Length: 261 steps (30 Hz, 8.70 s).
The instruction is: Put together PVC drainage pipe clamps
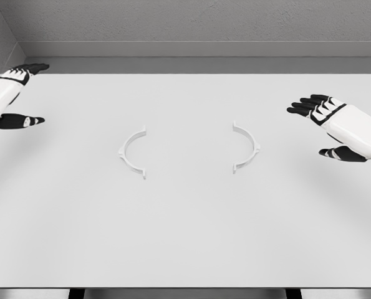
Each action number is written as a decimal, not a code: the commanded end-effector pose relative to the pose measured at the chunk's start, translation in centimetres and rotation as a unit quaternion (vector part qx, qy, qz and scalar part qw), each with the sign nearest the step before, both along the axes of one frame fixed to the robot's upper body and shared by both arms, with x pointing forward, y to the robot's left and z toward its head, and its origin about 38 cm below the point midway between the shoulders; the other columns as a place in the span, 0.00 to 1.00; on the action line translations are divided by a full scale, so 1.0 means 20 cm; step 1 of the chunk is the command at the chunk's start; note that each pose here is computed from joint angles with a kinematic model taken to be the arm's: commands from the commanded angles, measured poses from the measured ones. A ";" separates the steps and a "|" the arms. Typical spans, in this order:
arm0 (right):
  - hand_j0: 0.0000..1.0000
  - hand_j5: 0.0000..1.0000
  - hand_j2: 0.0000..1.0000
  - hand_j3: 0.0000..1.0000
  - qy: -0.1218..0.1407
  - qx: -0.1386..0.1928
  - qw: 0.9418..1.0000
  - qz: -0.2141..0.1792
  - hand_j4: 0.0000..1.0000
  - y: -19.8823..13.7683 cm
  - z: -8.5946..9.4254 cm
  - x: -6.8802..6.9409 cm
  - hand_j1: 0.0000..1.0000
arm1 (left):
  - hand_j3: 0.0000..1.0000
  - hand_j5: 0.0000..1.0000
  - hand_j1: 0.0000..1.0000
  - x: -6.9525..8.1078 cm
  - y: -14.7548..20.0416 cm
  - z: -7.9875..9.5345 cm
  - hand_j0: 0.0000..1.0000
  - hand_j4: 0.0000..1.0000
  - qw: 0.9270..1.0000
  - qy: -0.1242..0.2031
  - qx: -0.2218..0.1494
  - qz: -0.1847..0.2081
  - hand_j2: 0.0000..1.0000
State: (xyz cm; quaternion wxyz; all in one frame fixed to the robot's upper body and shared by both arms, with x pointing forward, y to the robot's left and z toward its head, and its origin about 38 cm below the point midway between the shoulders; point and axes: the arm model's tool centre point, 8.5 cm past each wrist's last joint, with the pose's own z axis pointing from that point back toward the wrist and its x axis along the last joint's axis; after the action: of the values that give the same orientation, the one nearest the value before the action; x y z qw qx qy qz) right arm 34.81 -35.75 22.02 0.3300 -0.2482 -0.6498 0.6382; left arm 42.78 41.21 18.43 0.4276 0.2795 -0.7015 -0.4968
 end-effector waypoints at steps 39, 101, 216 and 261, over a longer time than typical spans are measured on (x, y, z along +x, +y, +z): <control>1.00 1.00 1.00 1.00 0.128 -0.020 0.991 0.024 1.00 0.43 -0.39 0.51 1.00 | 1.00 1.00 1.00 -0.07 -0.55 -0.24 1.00 1.00 0.989 0.048 -0.004 -0.139 1.00; 1.00 1.00 1.00 1.00 0.142 -0.008 0.989 0.032 1.00 0.59 -0.39 0.63 1.00 | 1.00 1.00 1.00 0.03 -0.72 -0.42 1.00 1.00 0.987 0.084 -0.049 -0.130 1.00; 1.00 1.00 1.00 1.00 0.021 0.121 0.983 -0.140 1.00 -0.21 -0.11 0.21 1.00 | 1.00 1.00 1.00 0.24 -0.92 -0.39 1.00 1.00 0.985 0.078 -0.105 -0.115 1.00; 1.00 1.00 1.00 1.00 0.000 0.116 0.987 -0.111 1.00 -0.12 -0.03 0.22 1.00 | 1.00 1.00 1.00 0.22 -1.06 -0.48 1.00 1.00 0.979 0.097 -0.127 -0.124 1.00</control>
State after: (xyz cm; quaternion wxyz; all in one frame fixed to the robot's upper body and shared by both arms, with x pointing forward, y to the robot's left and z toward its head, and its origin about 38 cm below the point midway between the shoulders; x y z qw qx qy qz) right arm 39.00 -38.05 21.26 0.4250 -0.2791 -0.6862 0.5201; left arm 47.08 20.18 8.74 0.4607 0.0866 -0.7404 -0.4817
